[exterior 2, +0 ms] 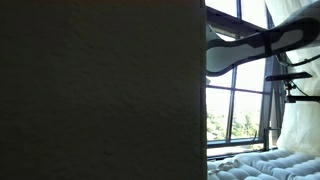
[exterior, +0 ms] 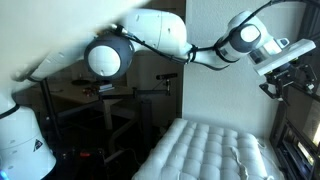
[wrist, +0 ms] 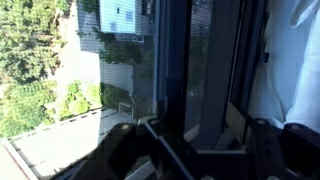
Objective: Open the window pane on the bottom left
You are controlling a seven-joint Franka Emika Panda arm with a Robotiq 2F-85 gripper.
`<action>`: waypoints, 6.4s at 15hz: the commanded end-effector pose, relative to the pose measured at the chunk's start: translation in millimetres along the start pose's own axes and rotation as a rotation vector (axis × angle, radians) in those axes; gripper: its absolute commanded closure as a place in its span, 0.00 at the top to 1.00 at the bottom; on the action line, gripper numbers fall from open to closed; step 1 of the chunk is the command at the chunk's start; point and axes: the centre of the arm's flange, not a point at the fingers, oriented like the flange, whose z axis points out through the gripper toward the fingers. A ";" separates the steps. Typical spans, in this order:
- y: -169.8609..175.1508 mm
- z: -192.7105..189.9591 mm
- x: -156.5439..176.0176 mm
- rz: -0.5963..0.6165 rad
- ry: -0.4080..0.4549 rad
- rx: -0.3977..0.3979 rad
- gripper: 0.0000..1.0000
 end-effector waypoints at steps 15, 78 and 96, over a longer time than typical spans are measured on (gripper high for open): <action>-29.0 -1.7 -5.3 -0.120 -0.061 -0.036 0.01; -48.6 -28.7 -77.7 -0.247 0.052 -0.299 1.00; -68.8 -74.5 -117.4 -0.556 0.379 -0.212 1.00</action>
